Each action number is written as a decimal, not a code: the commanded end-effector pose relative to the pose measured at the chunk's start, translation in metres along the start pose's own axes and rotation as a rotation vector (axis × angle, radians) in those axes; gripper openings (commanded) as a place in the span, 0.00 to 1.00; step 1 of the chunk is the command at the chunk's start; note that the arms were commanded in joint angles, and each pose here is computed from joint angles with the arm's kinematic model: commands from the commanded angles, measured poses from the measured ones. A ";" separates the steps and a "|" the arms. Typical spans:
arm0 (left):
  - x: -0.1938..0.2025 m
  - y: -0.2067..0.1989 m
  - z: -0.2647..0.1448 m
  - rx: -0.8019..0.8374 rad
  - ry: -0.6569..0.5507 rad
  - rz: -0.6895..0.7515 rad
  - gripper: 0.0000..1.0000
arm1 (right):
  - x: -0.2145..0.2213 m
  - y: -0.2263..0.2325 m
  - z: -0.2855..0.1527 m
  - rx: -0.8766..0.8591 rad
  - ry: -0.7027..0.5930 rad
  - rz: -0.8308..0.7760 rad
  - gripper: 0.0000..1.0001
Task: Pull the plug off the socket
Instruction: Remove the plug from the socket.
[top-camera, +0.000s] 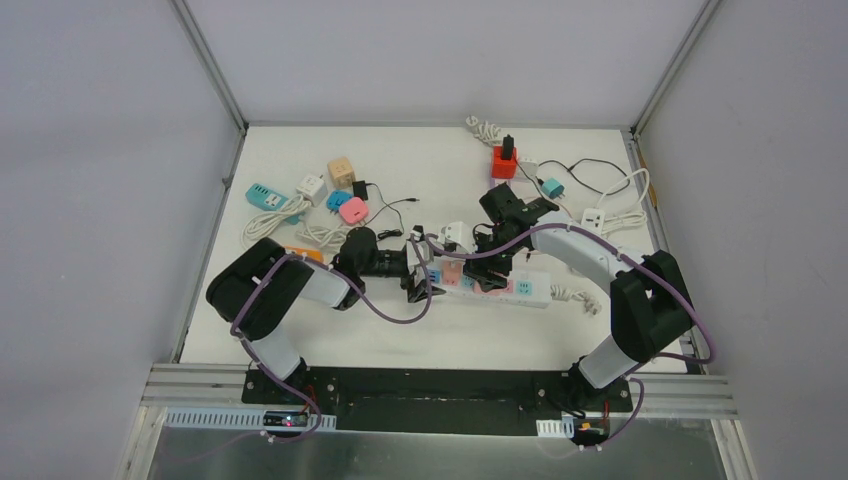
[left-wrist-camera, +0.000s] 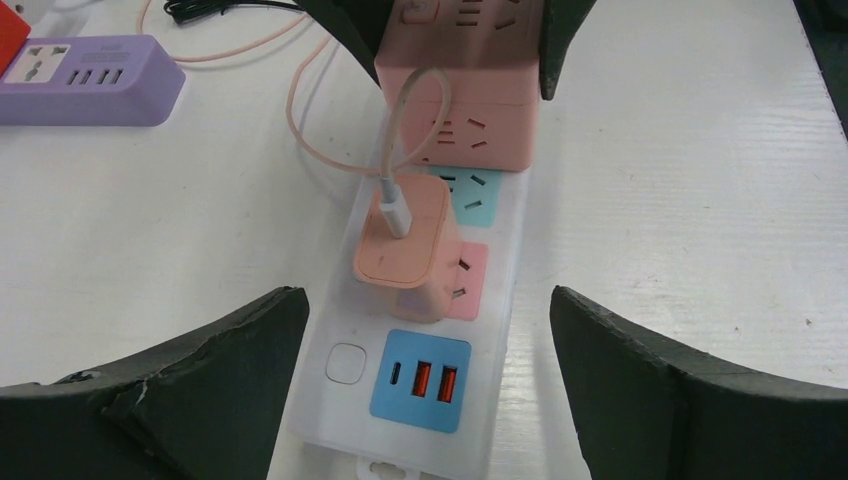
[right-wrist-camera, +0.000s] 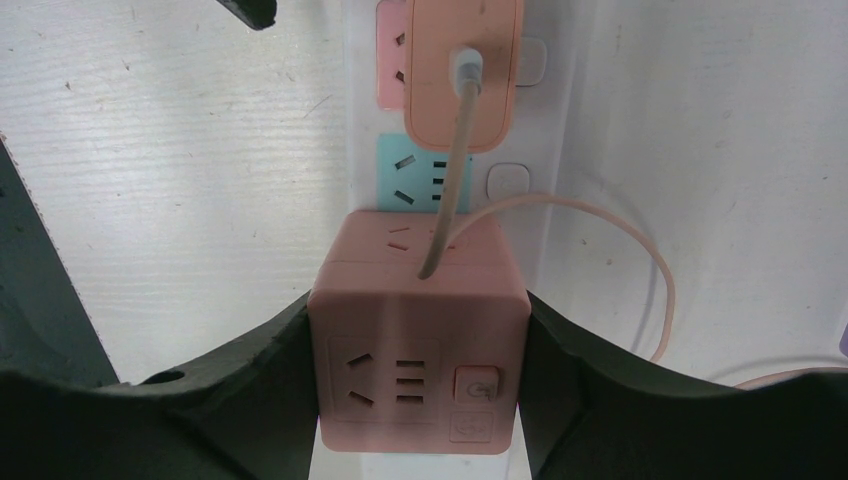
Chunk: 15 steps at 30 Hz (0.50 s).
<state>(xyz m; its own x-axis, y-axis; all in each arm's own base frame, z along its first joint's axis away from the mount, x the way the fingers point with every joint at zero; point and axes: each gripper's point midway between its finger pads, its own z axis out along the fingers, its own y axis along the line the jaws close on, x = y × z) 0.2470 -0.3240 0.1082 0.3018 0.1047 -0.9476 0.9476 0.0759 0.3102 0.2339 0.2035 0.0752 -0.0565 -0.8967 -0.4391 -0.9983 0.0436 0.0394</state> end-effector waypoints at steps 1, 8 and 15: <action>-0.013 0.007 0.004 0.029 -0.066 0.036 0.94 | -0.010 0.006 -0.011 -0.023 -0.040 -0.007 0.00; 0.011 0.015 -0.003 0.020 0.021 -0.004 0.94 | -0.010 0.007 -0.011 -0.026 -0.041 -0.012 0.00; 0.011 0.011 -0.001 0.074 -0.003 -0.060 0.94 | -0.011 0.008 -0.012 -0.025 -0.044 -0.016 0.00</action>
<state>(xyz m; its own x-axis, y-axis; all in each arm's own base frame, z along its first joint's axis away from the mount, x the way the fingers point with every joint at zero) 0.2637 -0.3139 0.0908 0.2343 0.1425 -0.9617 0.9663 0.0745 0.2464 0.2334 0.2031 0.0751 -0.0516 -0.8974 -0.4383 -0.9985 0.0379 0.0400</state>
